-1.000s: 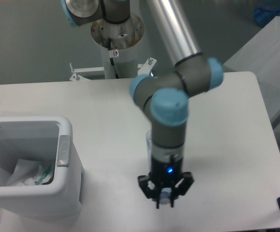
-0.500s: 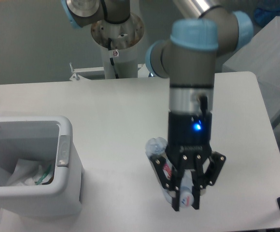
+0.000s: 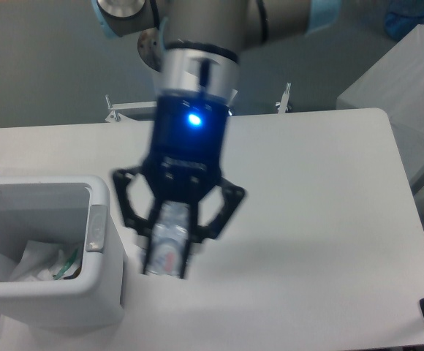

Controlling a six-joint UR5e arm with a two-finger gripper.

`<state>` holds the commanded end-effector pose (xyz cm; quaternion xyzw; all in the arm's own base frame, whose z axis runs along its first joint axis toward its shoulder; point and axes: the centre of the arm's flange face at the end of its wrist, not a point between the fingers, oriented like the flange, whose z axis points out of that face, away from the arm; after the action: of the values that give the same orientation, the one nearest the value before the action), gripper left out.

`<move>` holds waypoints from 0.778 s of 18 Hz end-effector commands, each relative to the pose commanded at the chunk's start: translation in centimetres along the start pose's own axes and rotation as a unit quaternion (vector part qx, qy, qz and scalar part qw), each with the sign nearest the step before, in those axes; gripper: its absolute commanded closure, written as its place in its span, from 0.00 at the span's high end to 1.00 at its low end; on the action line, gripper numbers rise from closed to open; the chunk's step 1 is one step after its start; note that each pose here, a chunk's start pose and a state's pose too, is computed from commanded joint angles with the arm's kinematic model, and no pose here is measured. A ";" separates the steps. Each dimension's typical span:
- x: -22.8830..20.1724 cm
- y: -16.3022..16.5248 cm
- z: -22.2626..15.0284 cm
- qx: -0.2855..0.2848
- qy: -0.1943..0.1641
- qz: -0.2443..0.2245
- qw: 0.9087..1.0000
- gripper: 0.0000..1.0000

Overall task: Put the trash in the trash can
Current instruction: 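Carry the bottle over the white trash bin and lower it in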

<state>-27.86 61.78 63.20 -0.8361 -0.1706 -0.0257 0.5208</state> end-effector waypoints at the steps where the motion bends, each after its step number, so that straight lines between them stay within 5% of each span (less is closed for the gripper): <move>1: 1.4 0.0 -0.4 0.001 0.007 0.004 1.000 0.36; 14: 7.8 1.4 1.8 -0.016 0.052 0.024 0.998 0.37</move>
<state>-20.34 64.81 62.85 -0.8458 -0.1222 -0.0594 0.5159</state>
